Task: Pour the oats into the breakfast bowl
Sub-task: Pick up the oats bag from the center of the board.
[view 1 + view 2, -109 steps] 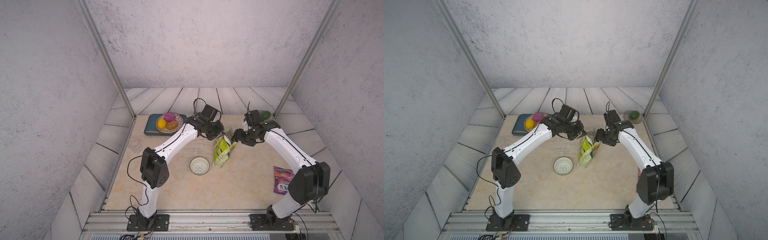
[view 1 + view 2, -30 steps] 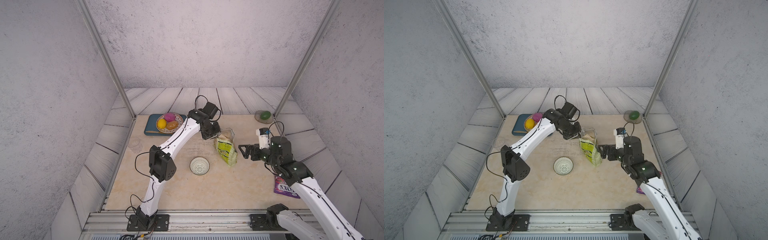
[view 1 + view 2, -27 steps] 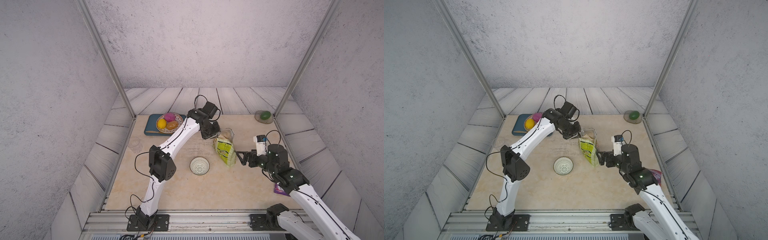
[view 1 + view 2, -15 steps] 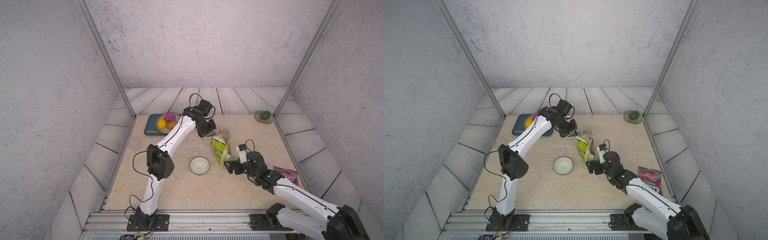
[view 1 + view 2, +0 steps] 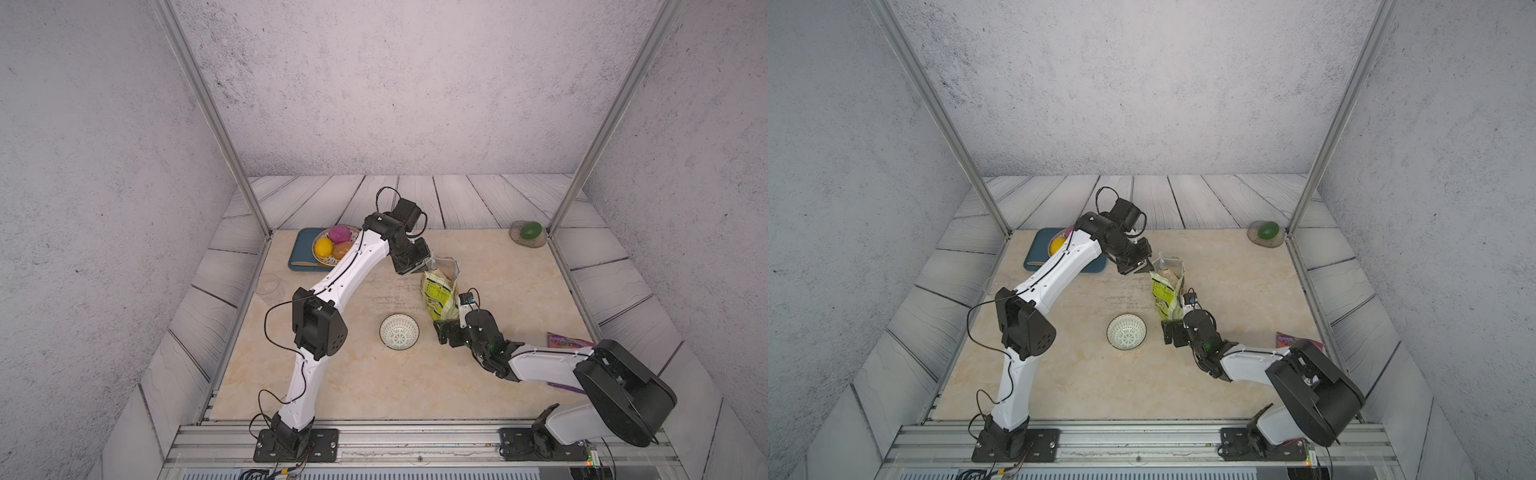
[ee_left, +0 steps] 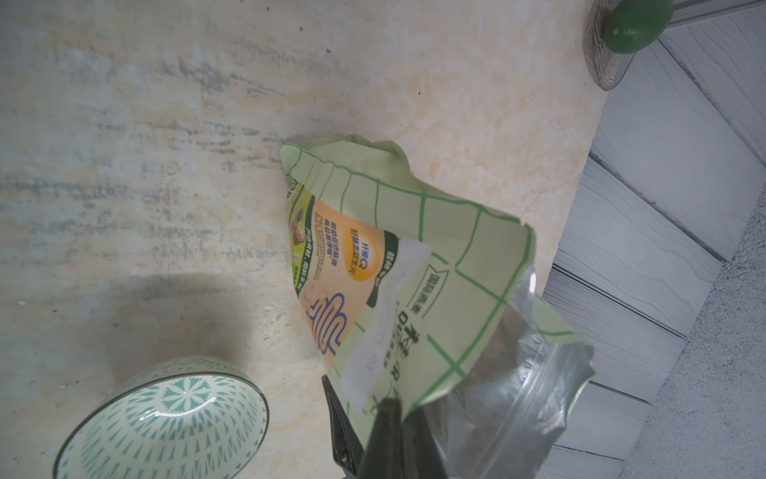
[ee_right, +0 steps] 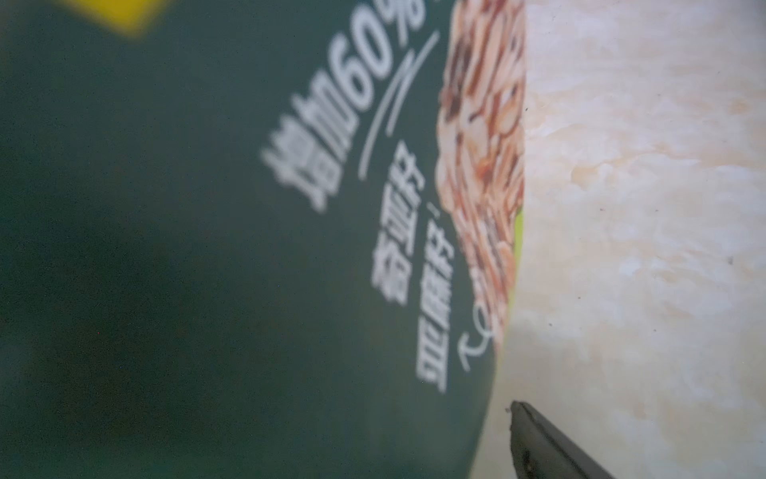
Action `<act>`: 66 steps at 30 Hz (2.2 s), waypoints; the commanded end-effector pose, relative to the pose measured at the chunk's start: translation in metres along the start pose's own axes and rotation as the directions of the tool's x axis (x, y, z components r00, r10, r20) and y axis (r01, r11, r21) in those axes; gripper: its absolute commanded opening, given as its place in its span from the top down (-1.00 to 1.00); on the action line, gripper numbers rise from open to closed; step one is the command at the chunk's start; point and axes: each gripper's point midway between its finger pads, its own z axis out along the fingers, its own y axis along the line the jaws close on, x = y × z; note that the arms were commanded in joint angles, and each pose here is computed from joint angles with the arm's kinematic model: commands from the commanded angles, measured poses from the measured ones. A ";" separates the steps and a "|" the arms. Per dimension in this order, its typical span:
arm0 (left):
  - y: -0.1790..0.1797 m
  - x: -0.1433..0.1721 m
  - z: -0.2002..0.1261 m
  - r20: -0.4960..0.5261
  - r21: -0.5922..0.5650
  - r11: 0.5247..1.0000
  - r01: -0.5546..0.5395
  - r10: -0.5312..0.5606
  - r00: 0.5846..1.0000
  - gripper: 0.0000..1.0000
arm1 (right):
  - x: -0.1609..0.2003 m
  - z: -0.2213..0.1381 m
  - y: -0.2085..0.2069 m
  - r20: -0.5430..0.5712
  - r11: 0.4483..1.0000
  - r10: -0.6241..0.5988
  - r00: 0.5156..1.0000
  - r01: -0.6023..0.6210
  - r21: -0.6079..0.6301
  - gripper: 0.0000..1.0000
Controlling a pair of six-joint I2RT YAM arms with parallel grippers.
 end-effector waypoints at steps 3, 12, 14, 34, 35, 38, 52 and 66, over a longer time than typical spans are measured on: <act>0.013 0.008 -0.001 -0.045 -0.039 0.999 0.016 -0.018 0.999 1.00 | -0.019 0.018 -0.008 0.111 0.996 -0.034 0.993 0.025 0.085 -0.98; 0.031 0.010 -0.003 -0.051 -0.122 0.992 0.034 -0.040 0.998 1.00 | -0.039 0.041 -0.007 0.179 0.983 -0.138 0.974 0.113 0.142 -0.92; 0.034 0.009 -0.005 -0.047 -0.142 0.989 0.036 -0.043 0.998 1.00 | -0.044 0.041 -0.007 0.213 0.983 -0.141 0.967 0.112 0.145 -0.86; 0.037 -0.023 -0.088 0.154 -0.161 0.982 -0.098 0.123 0.980 0.16 | -0.074 -0.008 -0.006 -0.029 0.931 -0.313 0.949 0.312 0.187 1.00; 0.040 -0.023 -0.097 0.175 -0.188 0.976 -0.113 0.146 0.974 0.09 | -0.077 -0.014 -0.006 -0.034 0.928 -0.323 0.946 0.323 0.187 1.00; 0.055 -0.020 -0.125 0.222 -0.283 0.949 -0.139 0.206 0.953 -0.01 | -0.090 -0.034 -0.005 -0.055 0.915 -0.353 0.934 0.357 0.187 1.00; 0.096 0.002 -0.153 0.304 -0.164 0.978 -0.126 0.172 0.937 -0.03 | -0.123 -0.112 -0.006 -0.208 0.811 -0.514 0.833 0.550 0.201 1.00; 0.136 0.052 -0.117 0.211 -0.066 0.989 -0.133 0.144 0.967 -0.02 | -0.122 -0.159 -0.010 -0.261 0.568 -0.765 0.588 0.808 0.157 1.00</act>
